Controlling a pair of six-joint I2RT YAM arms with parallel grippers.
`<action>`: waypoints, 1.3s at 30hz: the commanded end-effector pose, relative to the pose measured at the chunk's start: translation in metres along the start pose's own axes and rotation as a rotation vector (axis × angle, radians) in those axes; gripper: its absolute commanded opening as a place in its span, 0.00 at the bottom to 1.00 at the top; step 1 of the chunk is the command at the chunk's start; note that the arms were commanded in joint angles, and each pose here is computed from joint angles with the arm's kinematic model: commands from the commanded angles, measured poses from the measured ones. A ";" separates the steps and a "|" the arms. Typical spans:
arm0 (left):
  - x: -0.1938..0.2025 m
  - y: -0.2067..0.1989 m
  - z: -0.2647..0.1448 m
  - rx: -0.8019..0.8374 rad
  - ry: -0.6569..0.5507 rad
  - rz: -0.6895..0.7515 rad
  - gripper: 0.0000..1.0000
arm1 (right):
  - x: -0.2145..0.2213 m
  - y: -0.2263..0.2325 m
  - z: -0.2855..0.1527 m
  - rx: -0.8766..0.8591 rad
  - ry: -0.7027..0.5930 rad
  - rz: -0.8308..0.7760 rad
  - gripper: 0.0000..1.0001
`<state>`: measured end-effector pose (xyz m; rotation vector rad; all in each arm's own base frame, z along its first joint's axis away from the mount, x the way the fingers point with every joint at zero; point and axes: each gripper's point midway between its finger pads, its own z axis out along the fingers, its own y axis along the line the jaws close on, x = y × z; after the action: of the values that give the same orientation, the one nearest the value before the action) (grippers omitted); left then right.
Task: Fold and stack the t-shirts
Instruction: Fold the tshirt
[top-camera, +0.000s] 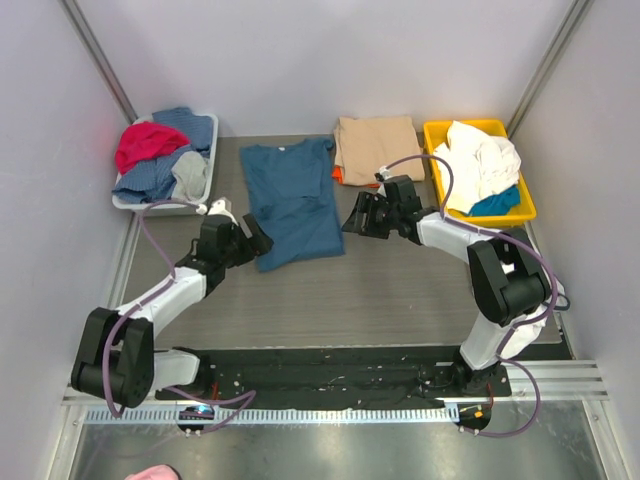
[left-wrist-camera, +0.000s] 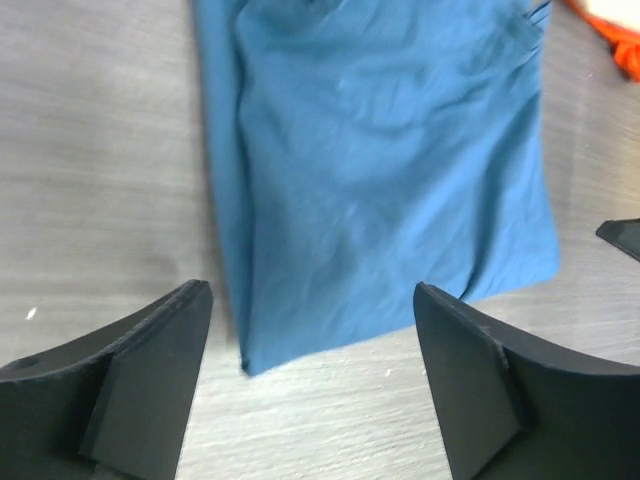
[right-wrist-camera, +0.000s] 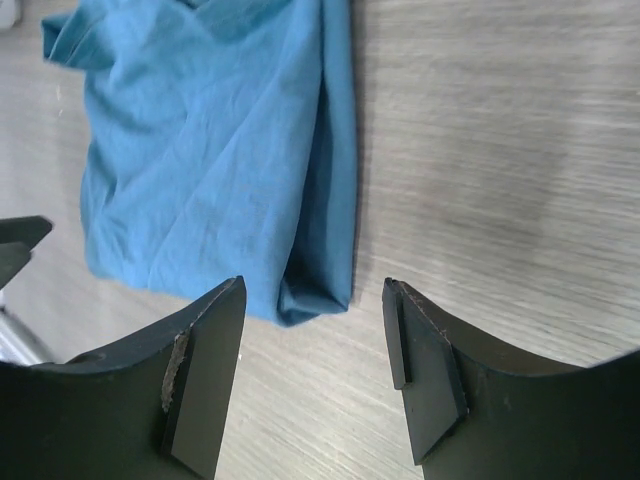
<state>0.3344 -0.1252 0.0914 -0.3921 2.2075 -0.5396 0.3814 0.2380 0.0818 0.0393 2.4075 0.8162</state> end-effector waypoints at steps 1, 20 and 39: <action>0.000 -0.004 -0.006 0.043 -0.031 -0.003 0.80 | -0.011 0.029 -0.012 -0.130 -0.046 -0.064 0.65; 0.031 0.012 0.013 0.041 0.027 -0.003 0.54 | 0.011 0.034 0.001 -0.168 0.026 -0.077 0.64; 0.031 0.010 0.022 0.049 0.035 -0.013 0.10 | 0.039 0.036 0.011 -0.189 0.100 -0.075 0.58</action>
<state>0.3196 -0.1305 0.0407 -0.3947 2.2772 -0.5769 0.3513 0.2725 0.0723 -0.1177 2.4267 0.9863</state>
